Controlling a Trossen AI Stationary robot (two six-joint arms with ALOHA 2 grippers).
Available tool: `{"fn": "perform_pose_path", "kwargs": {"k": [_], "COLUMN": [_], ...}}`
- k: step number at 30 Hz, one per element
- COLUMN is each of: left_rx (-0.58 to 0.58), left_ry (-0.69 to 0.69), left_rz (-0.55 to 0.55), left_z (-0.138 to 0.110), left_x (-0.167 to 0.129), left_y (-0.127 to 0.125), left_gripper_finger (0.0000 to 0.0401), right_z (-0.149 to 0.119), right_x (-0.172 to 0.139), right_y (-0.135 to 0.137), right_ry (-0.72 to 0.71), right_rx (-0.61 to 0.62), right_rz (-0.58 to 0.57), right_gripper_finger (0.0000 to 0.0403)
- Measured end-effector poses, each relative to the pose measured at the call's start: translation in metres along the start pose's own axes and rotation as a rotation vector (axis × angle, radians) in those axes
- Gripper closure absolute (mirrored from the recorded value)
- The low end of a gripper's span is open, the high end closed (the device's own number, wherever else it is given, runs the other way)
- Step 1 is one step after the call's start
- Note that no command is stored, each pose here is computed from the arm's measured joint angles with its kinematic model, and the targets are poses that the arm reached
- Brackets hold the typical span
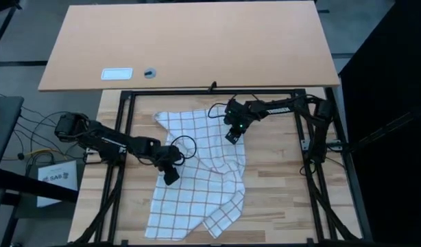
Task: Roll towel
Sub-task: Prepare the white patterned towel
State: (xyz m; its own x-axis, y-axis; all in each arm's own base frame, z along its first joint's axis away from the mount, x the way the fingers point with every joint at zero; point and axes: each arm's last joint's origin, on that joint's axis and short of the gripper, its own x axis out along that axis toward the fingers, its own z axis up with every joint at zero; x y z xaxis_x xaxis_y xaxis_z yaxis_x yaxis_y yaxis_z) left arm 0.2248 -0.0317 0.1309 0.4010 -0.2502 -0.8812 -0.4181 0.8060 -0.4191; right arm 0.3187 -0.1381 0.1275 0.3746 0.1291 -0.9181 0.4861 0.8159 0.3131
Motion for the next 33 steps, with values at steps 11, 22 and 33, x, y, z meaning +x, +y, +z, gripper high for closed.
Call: {"fn": "perform_pose_path", "kwargs": {"k": [11,22,33], "left_rx": [0.029,-0.029,-0.086], "left_ry": [0.012,-0.071,-0.200], "left_rz": [0.009,0.052,0.090], "left_z": [-0.033,-0.024,0.007], "left_x": [0.008,-0.036,-0.059], "left_y": [-0.033,-0.013,0.024], "left_gripper_finger": [0.0260,0.0260,0.0260], "right_z": [0.002,0.005,-0.120], "right_x": [-0.021,-0.080,-0.036], "right_y": [-0.051,0.030,0.199], "right_ry": [-0.001,-0.102,-0.020], "right_rx": [0.092,-0.153,-0.446], "right_rz": [-0.047,0.041,0.192], "right_gripper_finger": [0.0403,0.0403,0.0403]}}
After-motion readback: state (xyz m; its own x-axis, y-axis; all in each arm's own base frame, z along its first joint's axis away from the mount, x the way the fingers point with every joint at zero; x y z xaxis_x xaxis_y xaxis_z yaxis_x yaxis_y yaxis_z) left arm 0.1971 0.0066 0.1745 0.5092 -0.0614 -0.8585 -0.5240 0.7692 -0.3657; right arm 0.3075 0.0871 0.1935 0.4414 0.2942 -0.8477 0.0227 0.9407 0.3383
